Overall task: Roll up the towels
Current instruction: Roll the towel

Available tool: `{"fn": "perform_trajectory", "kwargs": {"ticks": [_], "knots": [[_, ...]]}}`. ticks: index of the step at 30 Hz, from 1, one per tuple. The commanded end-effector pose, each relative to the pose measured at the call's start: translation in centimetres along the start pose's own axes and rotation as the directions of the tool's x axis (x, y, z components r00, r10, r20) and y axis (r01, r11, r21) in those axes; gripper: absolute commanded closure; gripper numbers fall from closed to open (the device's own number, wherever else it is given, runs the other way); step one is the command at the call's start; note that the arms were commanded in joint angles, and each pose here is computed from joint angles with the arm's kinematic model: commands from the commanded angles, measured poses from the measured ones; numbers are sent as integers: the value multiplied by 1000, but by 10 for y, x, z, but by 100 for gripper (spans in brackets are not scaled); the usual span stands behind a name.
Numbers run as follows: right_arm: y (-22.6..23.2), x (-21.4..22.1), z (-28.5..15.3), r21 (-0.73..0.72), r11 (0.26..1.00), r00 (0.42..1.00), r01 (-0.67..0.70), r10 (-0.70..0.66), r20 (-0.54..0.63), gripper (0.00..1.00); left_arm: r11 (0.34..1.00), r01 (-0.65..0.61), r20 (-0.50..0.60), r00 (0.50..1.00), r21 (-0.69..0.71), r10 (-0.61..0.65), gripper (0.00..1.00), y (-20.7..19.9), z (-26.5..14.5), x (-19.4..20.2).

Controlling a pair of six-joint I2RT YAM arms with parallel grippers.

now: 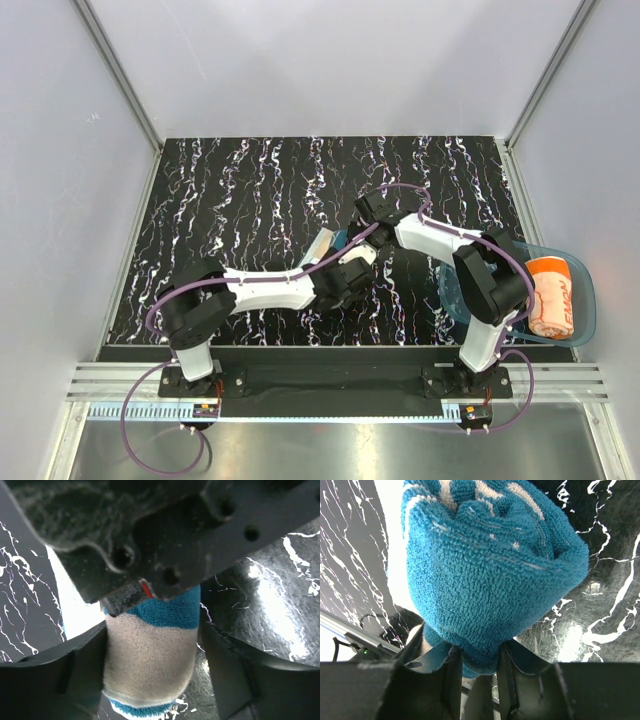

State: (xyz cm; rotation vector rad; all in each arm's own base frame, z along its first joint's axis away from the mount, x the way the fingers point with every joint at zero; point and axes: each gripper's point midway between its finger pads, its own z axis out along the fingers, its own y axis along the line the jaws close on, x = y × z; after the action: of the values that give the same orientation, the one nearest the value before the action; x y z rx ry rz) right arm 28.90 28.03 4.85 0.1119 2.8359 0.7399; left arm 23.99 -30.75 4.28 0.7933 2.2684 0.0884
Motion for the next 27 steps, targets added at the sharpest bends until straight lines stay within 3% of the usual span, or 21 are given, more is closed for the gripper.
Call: {"fn": "perform_trajectory", "kwargs": {"ticks": [1, 5, 9, 11, 12, 16, 25, 27], "knots": [[-6, 14, -7, 50, 998, 998, 30, -27, -50, 69, 999, 51, 1, 999, -8, -51, 33, -4, 12, 11], [-3, 16, -10, 33, 998, 997, 45, -43, -66, 66, 998, 59, -19, 998, 16, -59, 71, -6, 13, 22], [-4, 17, -14, 37, 998, 996, 59, -56, -66, 61, 986, 120, -54, 992, 118, -114, 94, -10, 16, 24], [-5, 13, -18, 48, 997, 997, 56, -53, -54, 56, 962, 167, -92, 984, 217, -150, 97, -18, 14, 29], [-3, 9, -20, 45, 998, 998, 44, -43, -39, 44, 952, 197, -112, 978, 233, -175, 100, -14, 19, 35], [2, -16, -36, 42, 999, 999, 24, -25, 30, 18, 912, 273, -157, 959, 305, -235, 100, -13, 20, 43], [-34, -88, -92, 75, 994, 983, -74, 60, 175, 10, 857, 350, -176, 936, 379, -304, 100, -7, 13, 34], [-44, -104, -111, 78, 992, 971, -101, 82, 223, 9, 819, 392, -198, 920, 419, -339, 100, -10, 12, 30]]}}
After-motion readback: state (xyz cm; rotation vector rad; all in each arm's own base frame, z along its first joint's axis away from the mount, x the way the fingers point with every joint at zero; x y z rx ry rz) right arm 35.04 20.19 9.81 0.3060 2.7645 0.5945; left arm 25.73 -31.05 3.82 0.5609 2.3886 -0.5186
